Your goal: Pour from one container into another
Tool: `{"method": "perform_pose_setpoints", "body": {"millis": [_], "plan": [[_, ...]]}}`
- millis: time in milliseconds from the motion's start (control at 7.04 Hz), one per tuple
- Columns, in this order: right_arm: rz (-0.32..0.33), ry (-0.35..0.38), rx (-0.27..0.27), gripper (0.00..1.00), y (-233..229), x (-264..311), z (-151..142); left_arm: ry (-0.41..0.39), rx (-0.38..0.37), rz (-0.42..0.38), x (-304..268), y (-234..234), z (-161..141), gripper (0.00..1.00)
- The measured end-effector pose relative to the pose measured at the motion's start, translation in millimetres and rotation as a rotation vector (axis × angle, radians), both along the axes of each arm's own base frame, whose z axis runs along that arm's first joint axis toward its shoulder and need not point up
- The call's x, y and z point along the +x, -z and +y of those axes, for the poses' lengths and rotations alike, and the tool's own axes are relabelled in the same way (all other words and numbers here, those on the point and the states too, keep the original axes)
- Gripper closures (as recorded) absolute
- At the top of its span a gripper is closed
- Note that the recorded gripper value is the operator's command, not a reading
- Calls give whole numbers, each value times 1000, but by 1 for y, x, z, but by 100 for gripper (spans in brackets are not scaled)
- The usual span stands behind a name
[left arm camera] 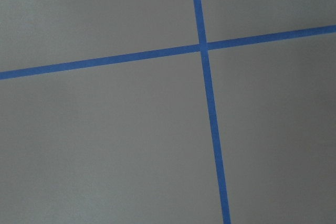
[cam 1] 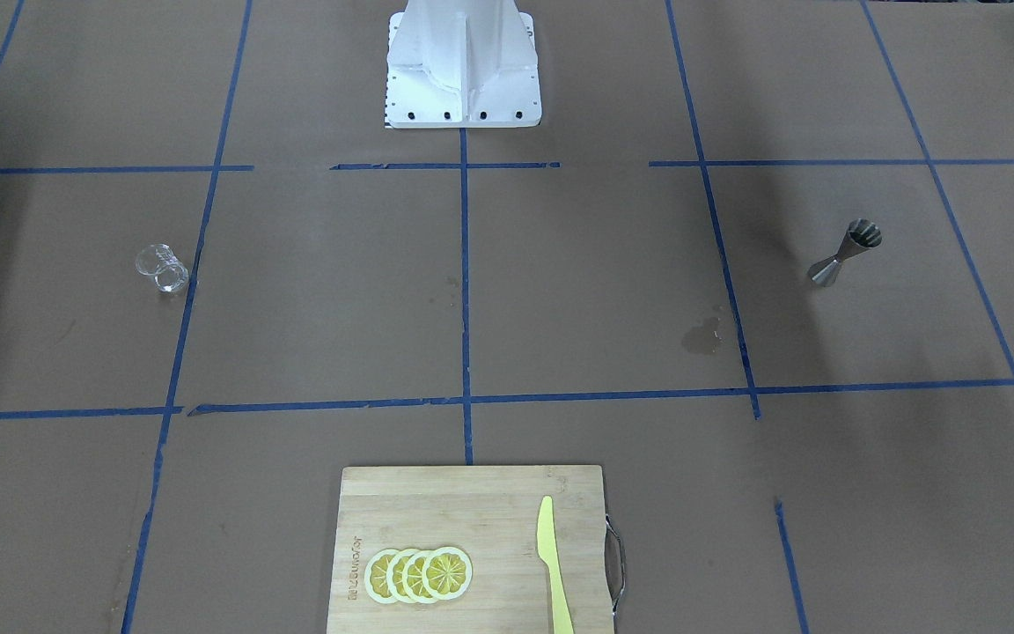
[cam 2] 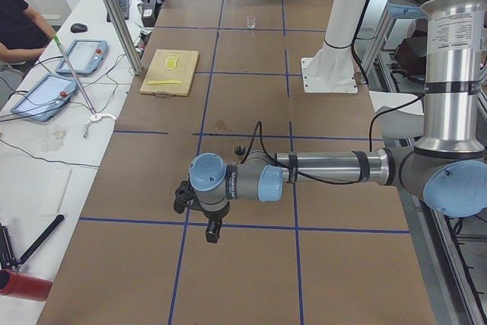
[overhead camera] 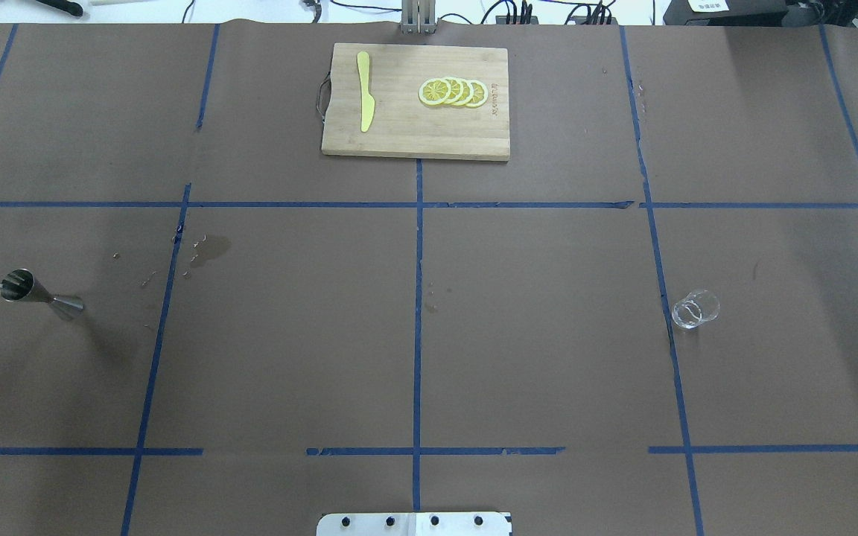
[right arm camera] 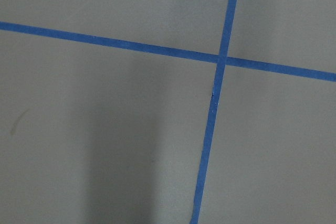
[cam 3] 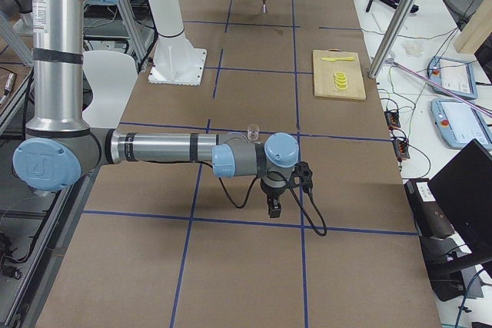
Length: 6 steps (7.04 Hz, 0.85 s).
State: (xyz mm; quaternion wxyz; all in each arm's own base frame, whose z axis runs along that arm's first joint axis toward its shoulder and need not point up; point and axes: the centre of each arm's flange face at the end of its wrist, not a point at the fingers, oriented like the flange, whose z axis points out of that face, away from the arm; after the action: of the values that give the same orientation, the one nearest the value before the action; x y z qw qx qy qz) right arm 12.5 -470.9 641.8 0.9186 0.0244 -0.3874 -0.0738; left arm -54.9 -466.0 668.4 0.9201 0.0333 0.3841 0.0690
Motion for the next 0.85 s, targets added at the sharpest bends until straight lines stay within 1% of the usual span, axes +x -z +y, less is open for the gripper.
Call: {"method": "perform_pose_setpoints", "body": {"millis": [284, 852], "plan": [[1, 1, 4, 0, 1, 0, 0, -27, 10, 0, -4, 2, 0, 0], [-2, -1, 8, 0, 4, 1, -3, -30, 9, 0, -5, 5, -3, 0]]}}
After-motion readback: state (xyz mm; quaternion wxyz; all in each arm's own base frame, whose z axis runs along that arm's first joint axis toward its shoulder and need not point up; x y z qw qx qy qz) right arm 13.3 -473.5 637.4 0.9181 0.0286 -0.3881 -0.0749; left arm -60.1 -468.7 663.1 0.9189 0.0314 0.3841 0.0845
